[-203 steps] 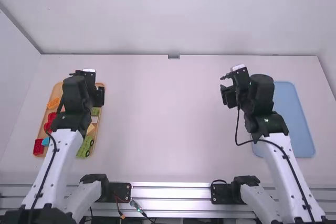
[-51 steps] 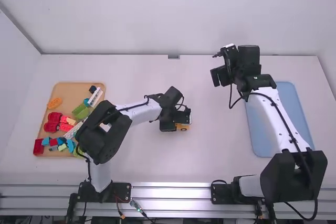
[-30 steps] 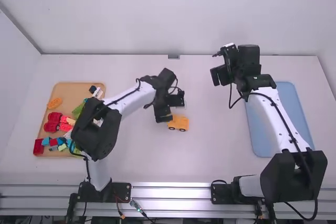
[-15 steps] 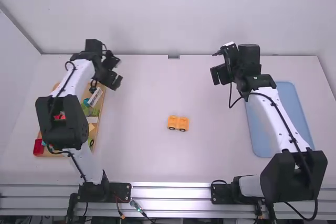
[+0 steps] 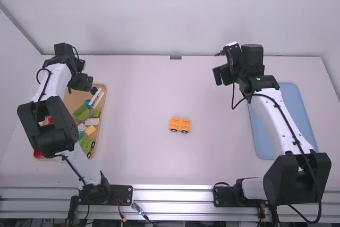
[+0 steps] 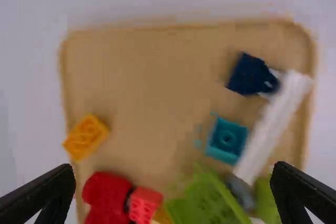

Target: Assemble lego blocks to make yellow taxi

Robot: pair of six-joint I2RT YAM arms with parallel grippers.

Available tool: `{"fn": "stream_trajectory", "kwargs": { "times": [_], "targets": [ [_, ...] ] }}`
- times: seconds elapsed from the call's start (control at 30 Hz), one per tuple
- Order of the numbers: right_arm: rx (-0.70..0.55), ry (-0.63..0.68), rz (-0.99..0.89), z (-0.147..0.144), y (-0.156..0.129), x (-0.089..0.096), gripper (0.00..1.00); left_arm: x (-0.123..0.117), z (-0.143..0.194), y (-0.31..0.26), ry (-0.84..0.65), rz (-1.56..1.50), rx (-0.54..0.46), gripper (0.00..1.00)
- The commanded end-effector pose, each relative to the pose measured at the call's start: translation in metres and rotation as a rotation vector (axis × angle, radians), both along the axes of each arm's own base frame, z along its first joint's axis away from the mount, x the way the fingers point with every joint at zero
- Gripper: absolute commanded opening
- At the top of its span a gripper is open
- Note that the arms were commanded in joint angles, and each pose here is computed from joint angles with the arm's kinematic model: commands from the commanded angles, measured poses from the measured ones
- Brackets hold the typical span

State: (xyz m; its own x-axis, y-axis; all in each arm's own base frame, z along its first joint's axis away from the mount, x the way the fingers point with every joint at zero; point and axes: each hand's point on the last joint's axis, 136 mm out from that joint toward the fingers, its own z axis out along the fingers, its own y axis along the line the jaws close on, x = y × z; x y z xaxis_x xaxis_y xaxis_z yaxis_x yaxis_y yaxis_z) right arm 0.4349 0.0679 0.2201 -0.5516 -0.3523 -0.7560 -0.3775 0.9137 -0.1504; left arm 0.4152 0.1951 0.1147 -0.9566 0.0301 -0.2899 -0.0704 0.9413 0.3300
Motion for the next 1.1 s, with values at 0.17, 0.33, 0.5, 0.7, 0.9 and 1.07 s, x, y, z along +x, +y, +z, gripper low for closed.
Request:
{"fn": "stream_trajectory", "kwargs": {
  "times": [0.17, 0.33, 0.5, 0.7, 0.9, 1.07],
  "targets": [
    [0.007, -0.04, -0.002, 0.015, 0.0, 0.009, 0.99, -0.034, 0.011, 0.032, -0.106, 0.474, -0.038, 0.99],
    [-0.013, -0.05, 0.015, 0.017, 0.001, 0.009, 0.99, -0.073, -0.007, 0.03, -0.076, 0.789, -0.203, 1.0],
    [-0.038, -0.055, 0.035, 0.016, 0.0, 0.009, 0.99, -0.118, -0.018, 0.035, -0.023, 1.104, -0.245, 1.0],
    [-0.039, -0.058, 0.035, 0.017, 0.0, 0.009, 0.99, -0.147, -0.044, 0.036, 0.037, 1.19, -0.245, 0.99],
    [-0.038, -0.058, 0.036, 0.017, 0.001, 0.009, 0.99, -0.138, -0.071, 0.024, 0.036, 1.089, -0.323, 0.81],
    [-0.038, -0.058, 0.036, 0.017, 0.001, 0.009, 0.99, -0.136, -0.08, 0.027, -0.002, 1.1, -0.323, 0.68]
  ]
}}
